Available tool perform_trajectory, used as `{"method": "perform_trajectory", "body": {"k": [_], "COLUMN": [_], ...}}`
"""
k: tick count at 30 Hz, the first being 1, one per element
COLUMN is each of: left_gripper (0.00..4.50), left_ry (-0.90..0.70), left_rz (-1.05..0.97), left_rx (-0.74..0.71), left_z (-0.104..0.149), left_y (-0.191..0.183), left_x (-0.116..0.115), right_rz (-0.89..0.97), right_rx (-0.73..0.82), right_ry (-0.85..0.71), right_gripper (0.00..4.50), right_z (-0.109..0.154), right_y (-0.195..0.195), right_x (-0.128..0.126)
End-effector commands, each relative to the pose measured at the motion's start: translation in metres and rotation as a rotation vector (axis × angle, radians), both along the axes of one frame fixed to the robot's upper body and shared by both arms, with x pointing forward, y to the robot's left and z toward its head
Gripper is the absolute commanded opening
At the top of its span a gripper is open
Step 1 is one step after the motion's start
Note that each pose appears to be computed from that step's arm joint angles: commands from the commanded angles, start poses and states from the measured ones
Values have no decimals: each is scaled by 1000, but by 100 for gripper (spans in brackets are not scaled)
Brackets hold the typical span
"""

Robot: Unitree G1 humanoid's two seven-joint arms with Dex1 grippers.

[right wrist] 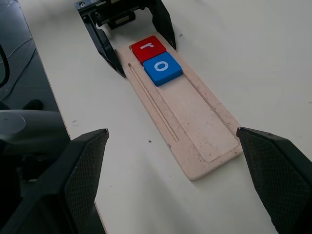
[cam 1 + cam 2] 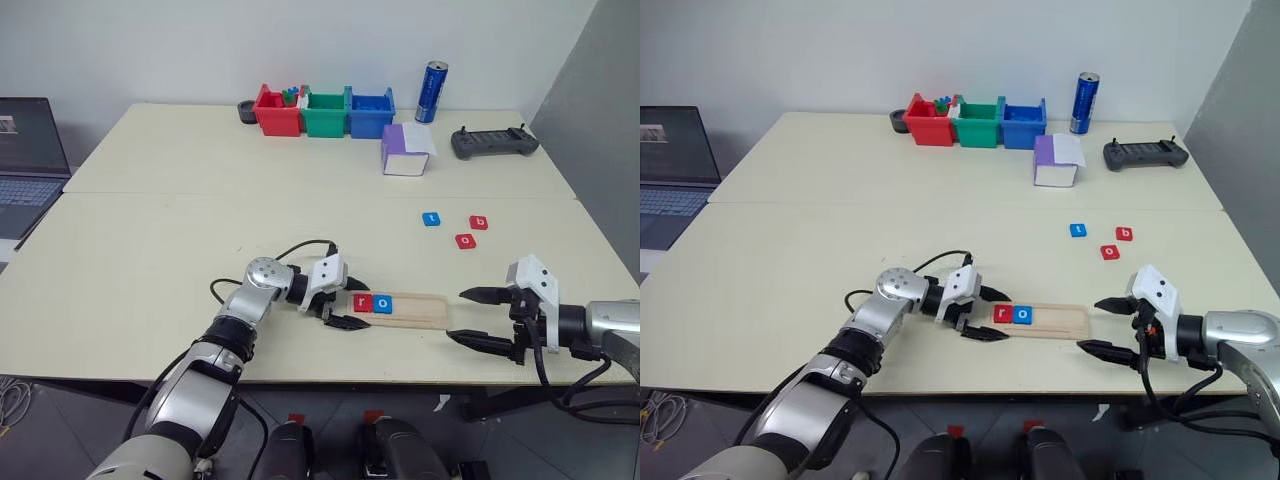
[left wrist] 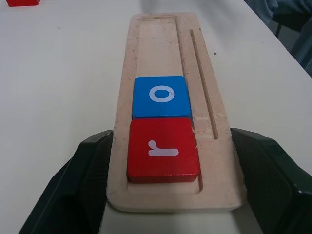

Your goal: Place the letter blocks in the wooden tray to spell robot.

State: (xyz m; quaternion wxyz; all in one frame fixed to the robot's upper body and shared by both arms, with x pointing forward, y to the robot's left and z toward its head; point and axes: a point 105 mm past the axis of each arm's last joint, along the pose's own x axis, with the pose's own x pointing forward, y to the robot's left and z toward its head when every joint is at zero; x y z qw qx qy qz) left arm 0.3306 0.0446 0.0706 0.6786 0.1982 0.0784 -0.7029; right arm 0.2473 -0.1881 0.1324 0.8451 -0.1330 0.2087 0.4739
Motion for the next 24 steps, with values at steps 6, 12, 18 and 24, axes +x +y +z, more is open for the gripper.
{"method": "perform_trajectory", "body": {"k": [6, 12, 18, 24], "left_gripper": [339, 339, 339, 339], "left_ry": [-43, -37, -40, -18], "left_rz": [16, 34, 53, 68], "left_rx": [-22, -31, -43, -67], "left_z": [5, 5, 5, 6], "left_y": [-6, -1, 0, -1], "left_x": [-2, -7, -10, -13], "right_rz": [5, 5, 13, 15], "right_rx": [6, 1, 3, 2], "right_ry": [-48, -59, -71, -74], "right_gripper": [450, 450, 450, 450], "right_z": [10, 9, 10, 11], "right_y": [3, 3, 5, 5], "right_x": [3, 10, 15, 16]}}
